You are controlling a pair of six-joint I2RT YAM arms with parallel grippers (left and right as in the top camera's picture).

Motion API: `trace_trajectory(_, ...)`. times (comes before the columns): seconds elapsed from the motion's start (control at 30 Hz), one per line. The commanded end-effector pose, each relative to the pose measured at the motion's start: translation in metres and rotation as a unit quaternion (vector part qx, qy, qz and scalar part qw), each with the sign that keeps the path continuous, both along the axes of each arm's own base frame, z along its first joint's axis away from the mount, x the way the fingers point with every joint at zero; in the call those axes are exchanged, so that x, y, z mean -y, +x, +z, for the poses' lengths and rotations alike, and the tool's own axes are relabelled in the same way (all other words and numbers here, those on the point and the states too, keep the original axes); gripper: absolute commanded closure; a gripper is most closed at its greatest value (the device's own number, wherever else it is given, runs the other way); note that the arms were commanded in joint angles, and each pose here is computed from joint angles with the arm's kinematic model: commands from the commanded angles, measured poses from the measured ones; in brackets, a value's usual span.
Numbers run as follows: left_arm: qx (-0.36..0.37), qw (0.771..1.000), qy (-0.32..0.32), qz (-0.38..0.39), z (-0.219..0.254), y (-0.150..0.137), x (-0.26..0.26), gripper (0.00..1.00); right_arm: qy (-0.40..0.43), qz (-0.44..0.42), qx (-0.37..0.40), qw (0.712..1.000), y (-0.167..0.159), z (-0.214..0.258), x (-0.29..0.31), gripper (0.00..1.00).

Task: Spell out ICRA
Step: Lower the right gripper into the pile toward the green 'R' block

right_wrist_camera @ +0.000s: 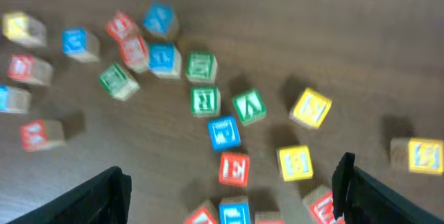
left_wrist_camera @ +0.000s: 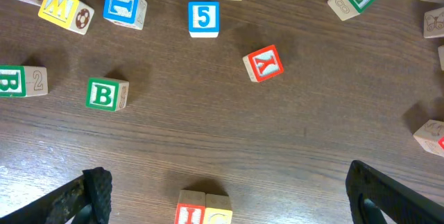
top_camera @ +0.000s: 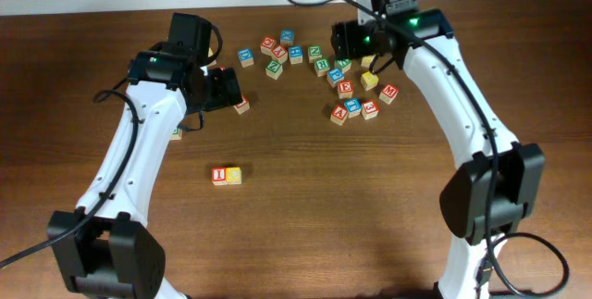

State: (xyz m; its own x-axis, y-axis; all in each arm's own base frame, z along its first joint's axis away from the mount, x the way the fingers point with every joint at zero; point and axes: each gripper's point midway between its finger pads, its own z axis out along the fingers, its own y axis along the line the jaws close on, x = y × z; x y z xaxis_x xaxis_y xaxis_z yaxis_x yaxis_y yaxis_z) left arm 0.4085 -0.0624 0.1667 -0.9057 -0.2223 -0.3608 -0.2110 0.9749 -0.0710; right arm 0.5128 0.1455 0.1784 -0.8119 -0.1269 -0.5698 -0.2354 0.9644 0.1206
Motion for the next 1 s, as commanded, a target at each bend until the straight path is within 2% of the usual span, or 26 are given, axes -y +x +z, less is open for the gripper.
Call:
trace_trajectory(0.0, 0.009, 1.000, 0.004, -0.003, 0.006, 0.003, -0.001, 0.01, -0.015, 0.000, -0.042, 0.999, -0.007, -0.031, 0.002, 0.14)
trace_trajectory(0.1, 0.009, 1.000, 0.004, -0.003, 0.006, 0.003, -0.001, 0.01, 0.005, -0.016, -0.045, 0.999, -0.005, -0.035, -0.002, 0.15)
trace_trajectory(0.13, 0.009, 1.000, 0.004, -0.003, 0.006, 0.003, -0.001, 0.01, 0.006, -0.014, -0.036, 0.999, 0.000, -0.036, -0.005, 0.23)
trace_trajectory(0.17, 0.009, 1.000, 0.004, -0.003, 0.006, 0.003, -0.001, 0.01, 0.007, -0.014, -0.031, 0.999, 0.003, -0.036, -0.006, 0.36)
trace_trajectory(0.2, 0.009, 1.000, 0.004, -0.003, 0.006, 0.003, -0.001, 0.01, 0.008, -0.013, -0.028, 0.999, 0.005, -0.038, -0.008, 0.72)
trace_trajectory(0.23, 0.009, 1.000, 0.004, -0.003, 0.006, 0.003, -0.001, 0.01, 0.009, -0.012, -0.025, 1.000, 0.008, -0.038, -0.009, 0.96)
trace_trajectory(0.43, 0.009, 1.000, 0.004, -0.003, 0.006, 0.003, -0.001, 0.01, 0.018, -0.011, 0.009, 1.000, 0.029, -0.043, -0.015, 0.96)
trace_trajectory(0.47, 0.009, 1.000, 0.004, -0.003, 0.006, 0.003, -0.001, 0.01, 0.022, -0.009, 0.023, 0.999, 0.037, -0.044, -0.020, 0.93)
trace_trajectory(0.53, 0.009, 1.000, 0.004, -0.003, 0.006, 0.003, -0.001, 0.01, 0.026, -0.006, 0.038, 0.999, 0.046, -0.047, -0.025, 0.77)
trace_trajectory(0.6, 0.009, 1.000, 0.004, -0.003, 0.006, 0.003, -0.001, 0.01, 0.030, -0.003, 0.051, 0.998, 0.055, -0.055, -0.031, 0.49)
trace_trajectory(0.63, 0.009, 1.000, 0.004, -0.003, 0.006, 0.003, -0.001, 0.01, 0.031, -0.002, 0.054, 0.998, 0.058, -0.060, -0.033, 0.38)
trace_trajectory(0.83, 0.009, 1.000, 0.004, -0.003, 0.006, 0.003, -0.001, 0.01, 0.028, 0.020, 0.046, 0.998, 0.064, -0.107, -0.060, 0.24)
trace_trajectory(0.97, 0.009, 1.000, 0.004, -0.003, 0.006, 0.003, -0.001, 0.01, 0.018, 0.037, 0.028, 0.999, 0.059, -0.137, -0.074, 0.24)
